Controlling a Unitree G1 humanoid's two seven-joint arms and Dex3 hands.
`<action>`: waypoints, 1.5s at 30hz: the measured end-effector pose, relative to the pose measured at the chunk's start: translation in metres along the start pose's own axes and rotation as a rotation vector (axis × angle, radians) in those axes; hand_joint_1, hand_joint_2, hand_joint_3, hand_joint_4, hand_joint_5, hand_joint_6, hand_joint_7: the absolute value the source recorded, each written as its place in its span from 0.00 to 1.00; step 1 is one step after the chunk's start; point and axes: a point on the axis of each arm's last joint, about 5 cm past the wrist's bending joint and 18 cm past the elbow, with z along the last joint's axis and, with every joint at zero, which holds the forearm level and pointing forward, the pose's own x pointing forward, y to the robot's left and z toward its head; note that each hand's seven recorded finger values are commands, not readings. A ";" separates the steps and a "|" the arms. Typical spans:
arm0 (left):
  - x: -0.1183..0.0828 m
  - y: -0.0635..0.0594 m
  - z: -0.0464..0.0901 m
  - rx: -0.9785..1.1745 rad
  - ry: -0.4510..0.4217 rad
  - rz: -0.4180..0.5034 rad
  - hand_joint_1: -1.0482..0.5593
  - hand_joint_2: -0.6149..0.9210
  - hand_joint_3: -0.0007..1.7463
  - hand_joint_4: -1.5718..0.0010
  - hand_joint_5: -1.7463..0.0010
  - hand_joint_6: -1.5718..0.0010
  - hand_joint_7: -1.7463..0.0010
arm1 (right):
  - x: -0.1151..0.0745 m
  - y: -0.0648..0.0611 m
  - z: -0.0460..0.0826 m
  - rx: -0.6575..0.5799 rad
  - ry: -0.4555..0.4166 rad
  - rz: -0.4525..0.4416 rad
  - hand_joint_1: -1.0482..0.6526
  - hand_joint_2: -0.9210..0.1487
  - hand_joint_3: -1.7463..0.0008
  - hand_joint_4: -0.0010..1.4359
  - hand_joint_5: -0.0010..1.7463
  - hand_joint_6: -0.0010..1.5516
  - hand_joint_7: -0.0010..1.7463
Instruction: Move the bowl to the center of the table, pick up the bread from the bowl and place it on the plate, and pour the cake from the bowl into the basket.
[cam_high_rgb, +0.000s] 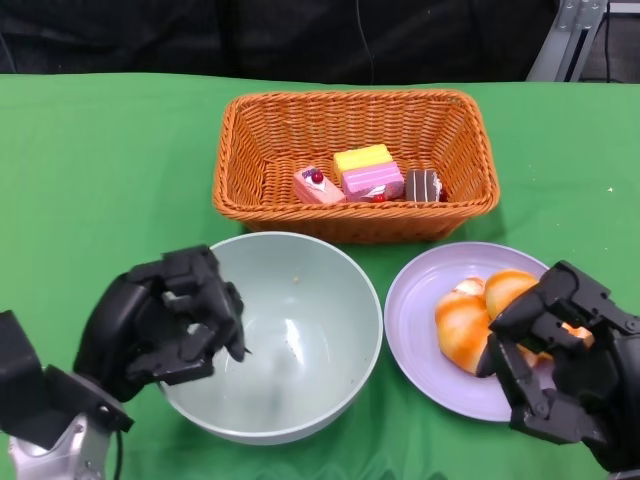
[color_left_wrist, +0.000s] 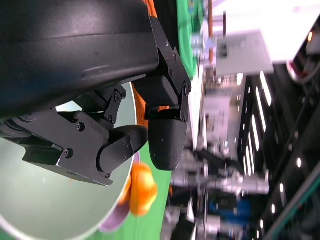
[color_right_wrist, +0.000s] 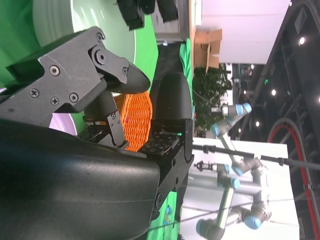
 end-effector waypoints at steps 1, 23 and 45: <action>0.001 -0.002 0.000 -0.007 0.005 -0.011 0.64 0.79 0.57 0.47 0.09 0.42 0.26 | 0.000 0.001 0.000 0.001 0.002 0.008 0.57 0.42 0.36 0.50 0.97 0.40 0.81; 0.018 -0.005 0.019 -0.017 0.000 -0.066 0.64 0.79 0.56 0.46 0.08 0.43 0.27 | 0.014 0.004 0.012 -0.011 0.038 0.078 0.53 0.41 0.40 0.53 0.93 0.43 0.76; 0.023 -0.010 0.023 0.006 -0.001 -0.102 0.64 0.74 0.64 0.48 0.05 0.45 0.25 | 0.017 0.004 0.019 -0.038 0.044 0.129 0.53 0.41 0.40 0.51 0.95 0.41 0.78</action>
